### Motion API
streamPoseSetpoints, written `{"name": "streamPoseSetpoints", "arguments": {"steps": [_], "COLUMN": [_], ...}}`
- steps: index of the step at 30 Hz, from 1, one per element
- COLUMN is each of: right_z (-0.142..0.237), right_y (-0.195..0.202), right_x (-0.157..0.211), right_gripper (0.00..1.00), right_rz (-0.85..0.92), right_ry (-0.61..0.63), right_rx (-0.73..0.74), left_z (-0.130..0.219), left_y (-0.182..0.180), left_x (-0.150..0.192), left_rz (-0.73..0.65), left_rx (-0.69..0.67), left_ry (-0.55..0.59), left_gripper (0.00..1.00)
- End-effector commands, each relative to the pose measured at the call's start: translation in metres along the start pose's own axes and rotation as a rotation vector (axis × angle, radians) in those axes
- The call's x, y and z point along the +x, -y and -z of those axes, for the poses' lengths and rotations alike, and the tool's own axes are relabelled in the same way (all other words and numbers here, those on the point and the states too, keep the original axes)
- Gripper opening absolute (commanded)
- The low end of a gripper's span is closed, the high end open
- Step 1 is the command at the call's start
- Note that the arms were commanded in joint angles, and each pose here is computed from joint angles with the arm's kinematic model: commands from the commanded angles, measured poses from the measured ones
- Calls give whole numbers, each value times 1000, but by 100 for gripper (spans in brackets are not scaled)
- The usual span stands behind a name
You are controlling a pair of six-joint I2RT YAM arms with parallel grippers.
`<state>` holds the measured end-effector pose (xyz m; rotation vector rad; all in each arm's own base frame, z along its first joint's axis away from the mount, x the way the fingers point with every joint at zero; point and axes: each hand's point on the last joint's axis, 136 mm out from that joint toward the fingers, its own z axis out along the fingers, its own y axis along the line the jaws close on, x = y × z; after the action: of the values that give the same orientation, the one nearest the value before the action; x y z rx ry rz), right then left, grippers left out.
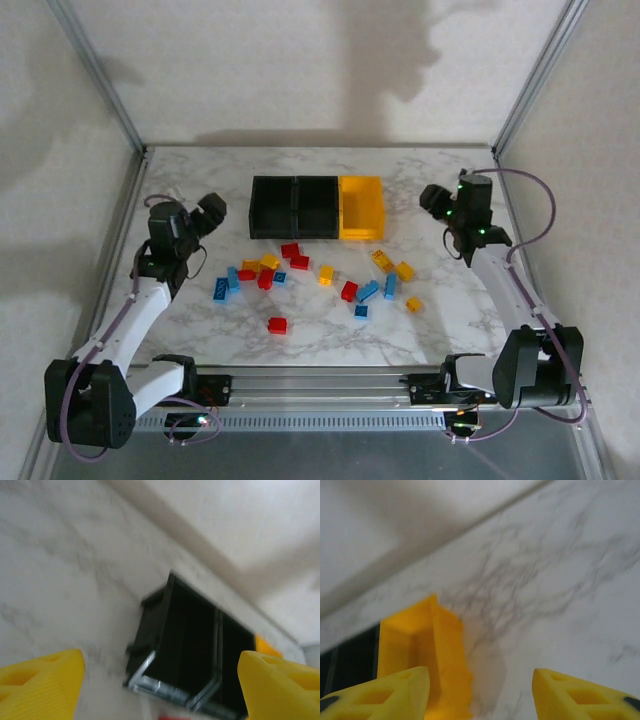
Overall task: Sort the legos into containers by color
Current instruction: Pick up the lego from the center of the table.
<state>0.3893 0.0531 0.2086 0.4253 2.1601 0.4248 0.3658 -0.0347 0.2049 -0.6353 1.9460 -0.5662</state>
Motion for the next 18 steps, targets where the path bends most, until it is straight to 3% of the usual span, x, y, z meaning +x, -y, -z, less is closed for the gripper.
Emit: {"name": "streamPoseSetpoints", "arguments": {"steps": [1, 12, 18], "right_z": [9, 16, 14], "right_y": [7, 10, 20], "right_x": [38, 171, 206], "right_gripper": [56, 52, 57], "right_rz": [15, 98, 133], "right_ry": [-173, -530, -595], "right_rx": [65, 227, 282], "left_z": [18, 51, 52], "left_y": [4, 17, 28], "left_x": [47, 143, 162], "left_rz": [-26, 74, 26], "left_rx": [5, 110, 118], "left_ry": [-191, -329, -369], "left_gripper": [78, 71, 71]}}
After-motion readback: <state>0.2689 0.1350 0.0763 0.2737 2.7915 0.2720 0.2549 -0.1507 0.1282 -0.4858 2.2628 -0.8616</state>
